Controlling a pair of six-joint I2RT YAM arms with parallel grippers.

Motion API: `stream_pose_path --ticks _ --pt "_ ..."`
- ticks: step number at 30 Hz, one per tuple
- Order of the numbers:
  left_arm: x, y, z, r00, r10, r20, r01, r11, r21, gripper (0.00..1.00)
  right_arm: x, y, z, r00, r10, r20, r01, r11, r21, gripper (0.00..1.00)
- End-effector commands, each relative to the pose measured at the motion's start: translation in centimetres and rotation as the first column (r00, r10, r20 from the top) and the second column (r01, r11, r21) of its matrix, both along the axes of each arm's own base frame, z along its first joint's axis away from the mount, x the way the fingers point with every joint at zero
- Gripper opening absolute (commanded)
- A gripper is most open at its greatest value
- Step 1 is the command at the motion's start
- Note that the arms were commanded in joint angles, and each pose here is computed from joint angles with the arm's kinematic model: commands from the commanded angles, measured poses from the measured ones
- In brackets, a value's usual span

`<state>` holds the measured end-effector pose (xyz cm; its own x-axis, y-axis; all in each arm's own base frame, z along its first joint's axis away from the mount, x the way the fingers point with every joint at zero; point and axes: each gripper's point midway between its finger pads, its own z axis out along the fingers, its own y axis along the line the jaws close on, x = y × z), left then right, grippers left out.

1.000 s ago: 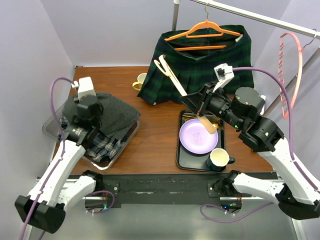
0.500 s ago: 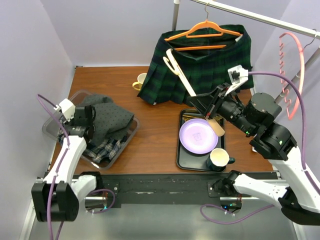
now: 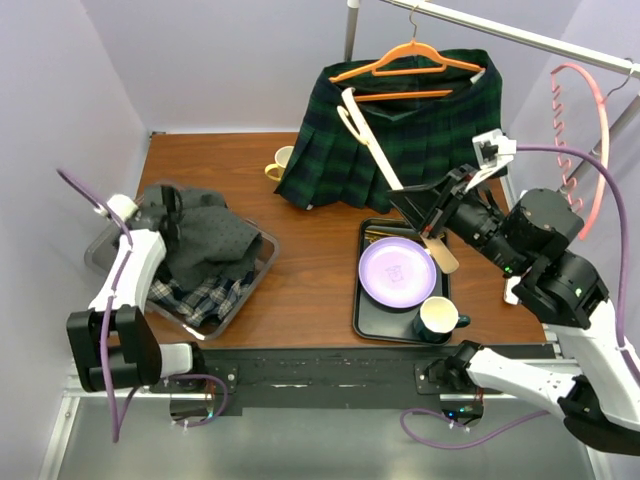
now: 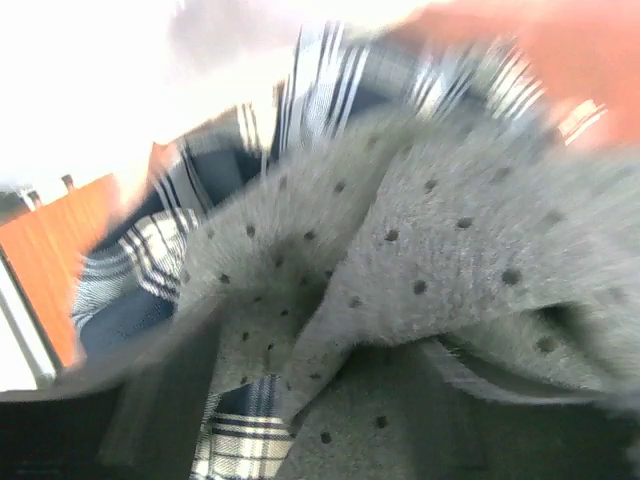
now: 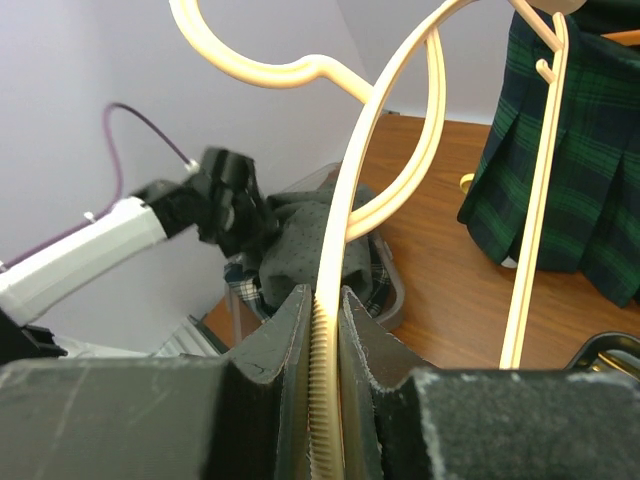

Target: Remove the skirt from the hanger

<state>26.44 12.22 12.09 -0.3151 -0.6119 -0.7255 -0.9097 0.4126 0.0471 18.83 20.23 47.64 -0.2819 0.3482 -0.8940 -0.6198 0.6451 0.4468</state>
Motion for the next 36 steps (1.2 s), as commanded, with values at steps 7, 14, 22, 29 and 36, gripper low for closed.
stream_pose_path --ticks 7,14,22,29,36 --pt "3.0 1.0 17.6 0.931 -0.127 0.343 0.074 0.984 0.162 0.86 -0.5 -1.5 2.9 0.996 -0.037 0.079 0.033 0.998 0.052 0.00" --pt "9.5 -12.8 21.6 0.419 -0.569 0.707 0.691 0.705 0.158 0.85 -0.2 -1.1 2.8 0.997 -0.035 0.076 0.031 0.998 0.053 0.00" --pt "7.0 -12.7 1.2 0.802 -0.422 0.422 0.562 0.771 -0.298 0.84 -0.4 -0.9 3.1 0.997 -0.022 0.079 0.017 0.998 0.056 0.00" --pt "1.8 -7.9 -7.5 0.950 -0.162 0.266 0.257 0.890 -0.376 0.74 -0.8 -1.1 3.0 0.997 -0.019 0.080 0.013 0.997 0.071 0.00" --pt "0.2 -6.0 -9.6 0.982 -0.083 0.172 0.137 0.934 -0.331 0.72 -0.7 -1.4 2.7 0.997 -0.029 0.077 0.025 0.998 0.056 0.00"
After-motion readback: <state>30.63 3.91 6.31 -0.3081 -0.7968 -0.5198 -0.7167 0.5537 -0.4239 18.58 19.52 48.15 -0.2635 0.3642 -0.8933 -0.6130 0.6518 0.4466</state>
